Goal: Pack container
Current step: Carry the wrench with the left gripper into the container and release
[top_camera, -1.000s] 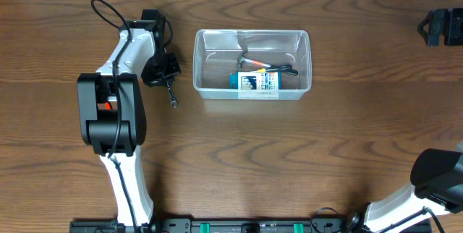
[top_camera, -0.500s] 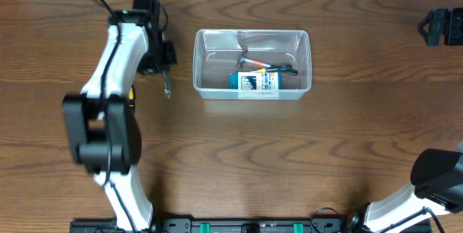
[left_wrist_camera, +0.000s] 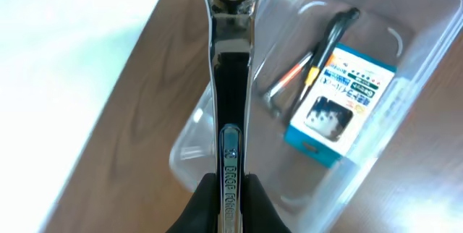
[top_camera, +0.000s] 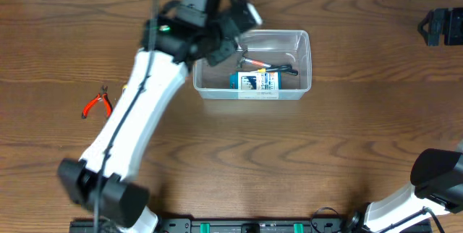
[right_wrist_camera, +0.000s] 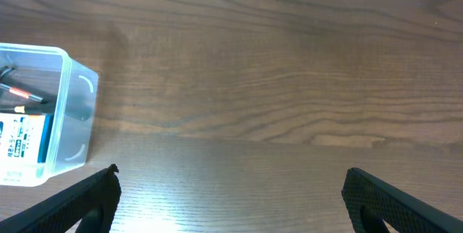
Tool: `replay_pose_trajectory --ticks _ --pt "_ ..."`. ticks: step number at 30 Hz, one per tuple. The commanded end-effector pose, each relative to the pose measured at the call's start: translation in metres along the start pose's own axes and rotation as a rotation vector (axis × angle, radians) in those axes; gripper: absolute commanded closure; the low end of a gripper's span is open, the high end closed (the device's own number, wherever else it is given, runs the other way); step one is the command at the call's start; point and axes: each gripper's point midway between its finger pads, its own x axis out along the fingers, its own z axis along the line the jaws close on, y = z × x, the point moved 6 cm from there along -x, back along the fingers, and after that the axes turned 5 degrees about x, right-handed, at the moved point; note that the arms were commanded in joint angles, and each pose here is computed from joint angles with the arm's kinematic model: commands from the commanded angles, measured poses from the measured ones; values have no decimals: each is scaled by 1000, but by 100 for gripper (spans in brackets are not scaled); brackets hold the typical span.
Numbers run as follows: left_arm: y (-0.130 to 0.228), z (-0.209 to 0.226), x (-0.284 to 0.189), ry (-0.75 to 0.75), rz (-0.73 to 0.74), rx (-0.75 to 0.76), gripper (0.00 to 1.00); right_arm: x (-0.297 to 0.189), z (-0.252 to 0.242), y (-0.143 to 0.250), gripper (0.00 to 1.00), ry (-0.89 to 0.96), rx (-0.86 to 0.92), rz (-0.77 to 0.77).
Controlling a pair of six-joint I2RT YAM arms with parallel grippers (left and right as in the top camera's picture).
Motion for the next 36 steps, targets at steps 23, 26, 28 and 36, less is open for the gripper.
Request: replay_pose_trajectory --ticks 23,26,28,36 --pt "49 -58 179 317 191 162 85 0 7 -2 1 -21 7 -7" --pt "49 -58 179 317 192 161 71 0 7 -2 1 -21 7 -7" --pt "49 -58 179 317 192 158 65 0 7 -2 1 -20 7 -7" --pt "45 -55 158 303 212 116 56 0 7 -2 1 -21 7 -7"
